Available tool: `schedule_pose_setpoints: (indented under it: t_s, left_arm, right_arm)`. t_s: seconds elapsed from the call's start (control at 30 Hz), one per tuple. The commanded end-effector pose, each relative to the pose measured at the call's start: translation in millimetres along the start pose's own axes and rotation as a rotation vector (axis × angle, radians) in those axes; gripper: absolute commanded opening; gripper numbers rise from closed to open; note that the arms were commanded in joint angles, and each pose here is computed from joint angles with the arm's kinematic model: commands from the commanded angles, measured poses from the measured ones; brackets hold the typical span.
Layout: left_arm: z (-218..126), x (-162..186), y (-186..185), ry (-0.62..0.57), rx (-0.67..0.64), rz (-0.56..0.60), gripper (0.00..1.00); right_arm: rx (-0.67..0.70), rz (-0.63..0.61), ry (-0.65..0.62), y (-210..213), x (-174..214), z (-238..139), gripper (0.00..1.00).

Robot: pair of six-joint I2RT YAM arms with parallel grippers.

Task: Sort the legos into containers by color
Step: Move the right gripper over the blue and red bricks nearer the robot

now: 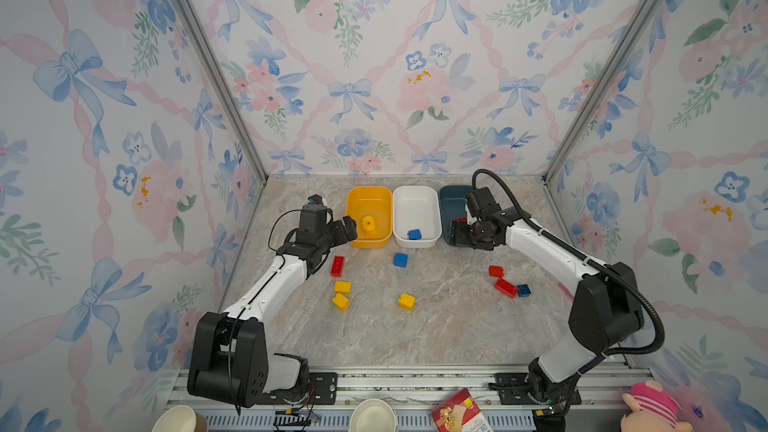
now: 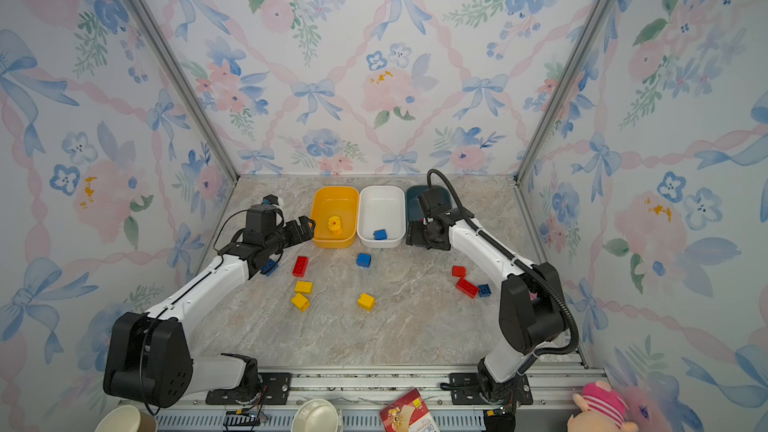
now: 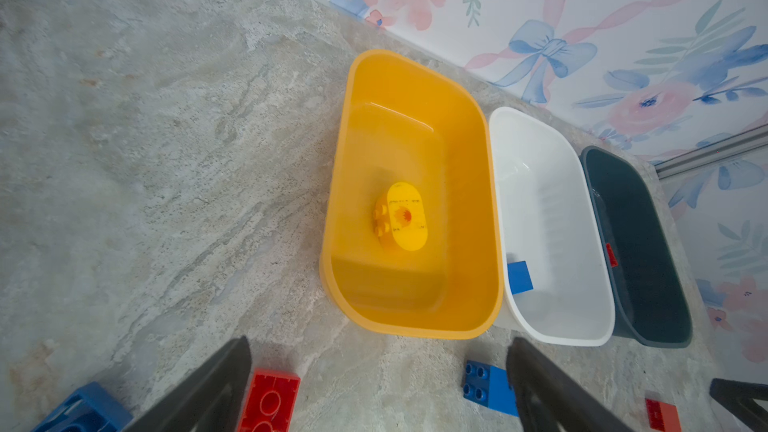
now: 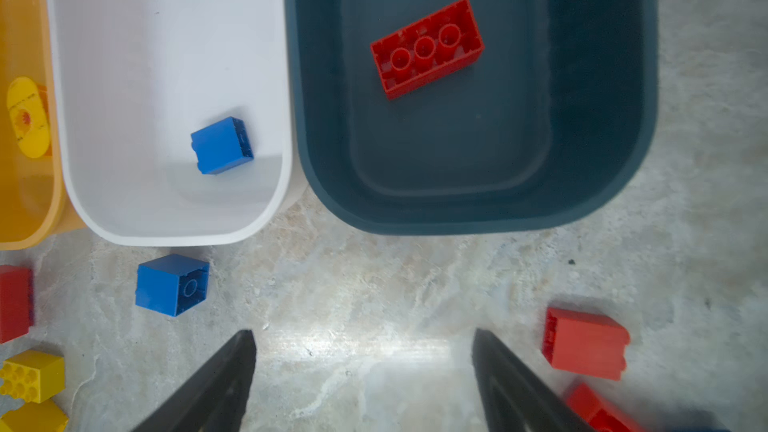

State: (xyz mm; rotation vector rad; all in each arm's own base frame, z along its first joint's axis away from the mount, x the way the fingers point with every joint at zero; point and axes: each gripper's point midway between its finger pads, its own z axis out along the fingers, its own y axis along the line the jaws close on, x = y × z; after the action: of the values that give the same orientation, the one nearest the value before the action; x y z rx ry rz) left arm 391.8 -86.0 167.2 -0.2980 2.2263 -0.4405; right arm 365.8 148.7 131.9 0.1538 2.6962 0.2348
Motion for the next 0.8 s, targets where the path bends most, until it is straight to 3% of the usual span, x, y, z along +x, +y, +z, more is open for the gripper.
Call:
schedule_pose_setpoints:
  t_s: [0.0, 0.13, 0.23, 0.6, 0.77]
  left_arm:
    - [1, -9, -4, -0.019, 0.019, -0.002, 0.98]
    - [3, -8, -5, -0.016, 0.027, -0.006, 0.98]
    - [3, -9, -6, -0.017, 0.028, -0.005, 0.98]
    - [4, -9, -6, -0.017, 0.027, 0.001, 0.98]
    - [4, -10, -5, -0.016, 0.028, 0.000, 0.98]
  right_arm:
    - [0.046, 0.072, 0.036, -21, 17, -11, 0.92]
    - [0.074, 0.236, 0.058, -49, 31, -9, 1.00]
    - [0.099, 0.354, 0.071, -68, 38, -7, 0.97]
    - [0.390, 0.650, 0.098, -136, 53, -29, 0.97]
    - [0.443, 0.850, 0.182, -164, 78, -29, 0.97]
